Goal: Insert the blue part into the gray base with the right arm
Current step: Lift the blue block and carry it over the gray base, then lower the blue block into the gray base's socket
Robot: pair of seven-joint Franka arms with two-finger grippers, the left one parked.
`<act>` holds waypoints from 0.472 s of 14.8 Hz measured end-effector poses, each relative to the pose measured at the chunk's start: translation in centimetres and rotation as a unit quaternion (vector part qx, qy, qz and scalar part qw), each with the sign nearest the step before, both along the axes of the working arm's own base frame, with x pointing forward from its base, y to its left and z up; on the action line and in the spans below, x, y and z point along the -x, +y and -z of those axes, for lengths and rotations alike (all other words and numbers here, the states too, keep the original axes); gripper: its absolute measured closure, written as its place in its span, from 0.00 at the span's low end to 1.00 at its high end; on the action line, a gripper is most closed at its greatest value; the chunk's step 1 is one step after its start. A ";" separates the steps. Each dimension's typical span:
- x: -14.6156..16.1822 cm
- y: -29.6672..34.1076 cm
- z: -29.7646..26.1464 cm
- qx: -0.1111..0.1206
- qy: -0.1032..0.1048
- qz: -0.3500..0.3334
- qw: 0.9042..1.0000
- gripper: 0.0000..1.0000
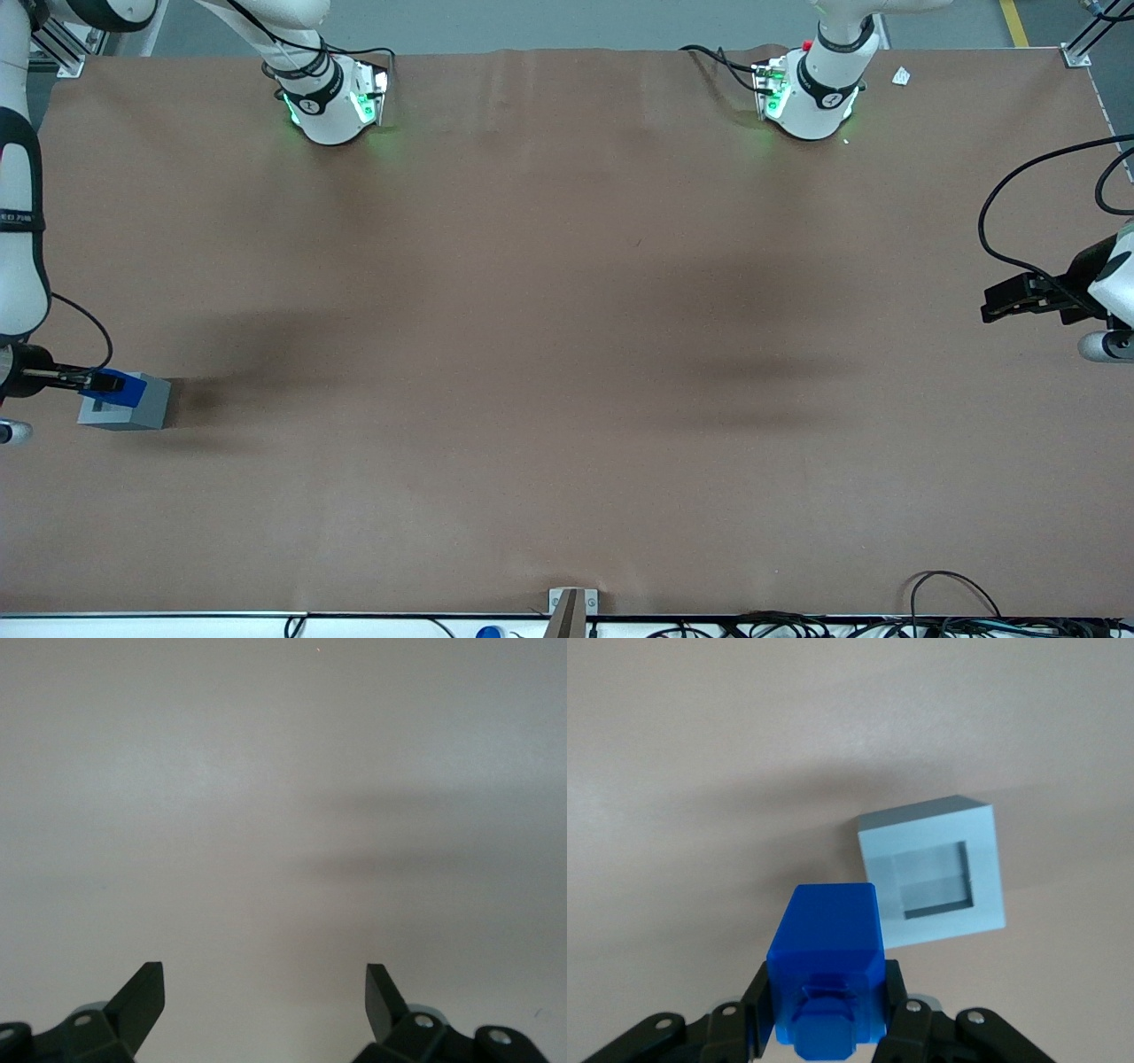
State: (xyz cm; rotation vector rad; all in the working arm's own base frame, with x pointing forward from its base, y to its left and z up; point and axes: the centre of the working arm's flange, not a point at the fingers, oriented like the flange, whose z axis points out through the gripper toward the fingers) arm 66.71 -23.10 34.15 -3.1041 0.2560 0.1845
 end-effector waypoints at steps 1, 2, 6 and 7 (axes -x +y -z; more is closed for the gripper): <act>-0.1 -0.3 0.2 0.002 0.001 -0.004 1.000 0.49; -0.1 -0.5 0.3 0.003 0.002 -0.007 1.000 0.49; 0.1 -2.4 1.0 0.004 0.006 -0.034 0.999 0.49; 0.2 -2.8 1.2 0.003 0.007 -0.036 0.999 0.49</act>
